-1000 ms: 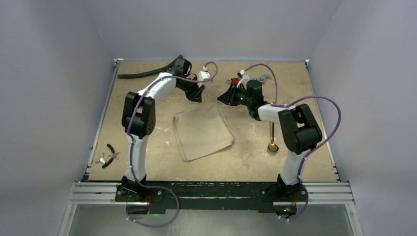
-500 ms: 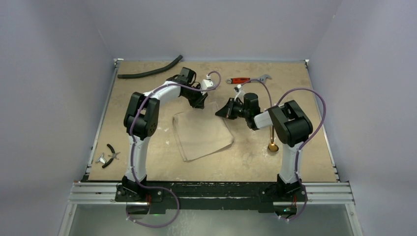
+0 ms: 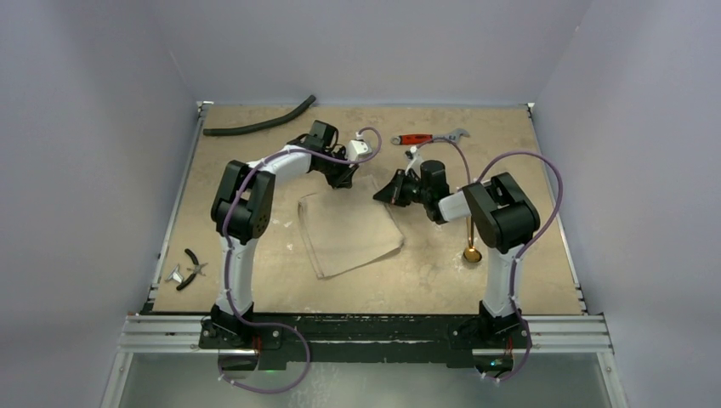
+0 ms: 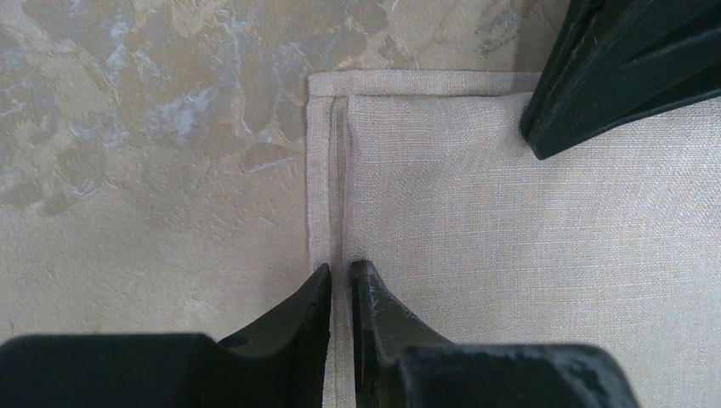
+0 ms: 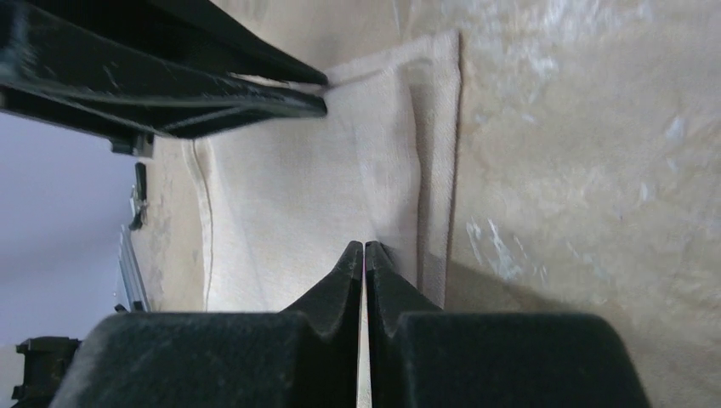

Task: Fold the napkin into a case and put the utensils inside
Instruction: Smooth out the lower triangle-folded napkin at the center of the board.

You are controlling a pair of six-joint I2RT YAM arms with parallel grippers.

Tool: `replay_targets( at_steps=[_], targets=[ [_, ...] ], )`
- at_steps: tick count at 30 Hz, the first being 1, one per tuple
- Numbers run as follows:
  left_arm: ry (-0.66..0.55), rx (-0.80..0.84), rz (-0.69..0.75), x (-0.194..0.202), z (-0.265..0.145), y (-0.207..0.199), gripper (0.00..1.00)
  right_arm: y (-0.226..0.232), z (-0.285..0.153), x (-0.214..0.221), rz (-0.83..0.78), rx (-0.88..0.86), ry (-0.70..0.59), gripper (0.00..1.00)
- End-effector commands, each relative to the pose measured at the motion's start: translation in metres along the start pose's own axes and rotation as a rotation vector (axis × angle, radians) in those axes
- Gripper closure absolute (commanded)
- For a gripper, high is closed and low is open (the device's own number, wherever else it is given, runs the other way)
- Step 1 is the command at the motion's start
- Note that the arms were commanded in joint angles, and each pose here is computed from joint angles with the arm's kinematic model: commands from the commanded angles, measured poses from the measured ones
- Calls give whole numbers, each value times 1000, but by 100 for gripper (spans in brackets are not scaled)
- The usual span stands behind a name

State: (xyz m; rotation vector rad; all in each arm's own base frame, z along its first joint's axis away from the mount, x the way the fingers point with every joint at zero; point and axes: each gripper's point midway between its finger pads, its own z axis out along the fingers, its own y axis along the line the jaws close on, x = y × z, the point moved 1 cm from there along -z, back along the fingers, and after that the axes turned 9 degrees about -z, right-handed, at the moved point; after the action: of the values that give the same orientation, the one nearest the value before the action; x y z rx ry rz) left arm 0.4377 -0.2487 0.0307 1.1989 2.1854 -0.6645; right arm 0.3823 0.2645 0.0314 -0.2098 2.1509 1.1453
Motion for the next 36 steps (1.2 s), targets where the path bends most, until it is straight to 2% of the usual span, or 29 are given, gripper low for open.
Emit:
replay_targets(
  at_steps=[1, 11, 19, 22, 29, 32, 36],
  targets=[
    [-8, -52, 12, -4, -12, 7, 86, 32, 3, -52, -78, -45, -104, 94],
    [-19, -45, 4, -6, -14, 4, 86, 17, 43, -57, -51, -74, -72, 97],
    [-38, -41, -5, -18, -31, -4, 79, -14, 61, -38, -21, -11, -14, 100],
    [-28, -16, -1, -20, -49, -13, 75, -23, 61, -39, -26, 41, -34, 100],
    [101, 46, 5, 32, -89, -32, 75, -33, 58, -46, -40, 121, -74, 100],
    [153, 27, -18, 64, -98, -28, 76, -30, 57, -48, -46, 123, -83, 100],
    [165, -24, -63, 85, -112, -9, 78, -29, 57, -48, -53, 131, -84, 100]
  ],
)
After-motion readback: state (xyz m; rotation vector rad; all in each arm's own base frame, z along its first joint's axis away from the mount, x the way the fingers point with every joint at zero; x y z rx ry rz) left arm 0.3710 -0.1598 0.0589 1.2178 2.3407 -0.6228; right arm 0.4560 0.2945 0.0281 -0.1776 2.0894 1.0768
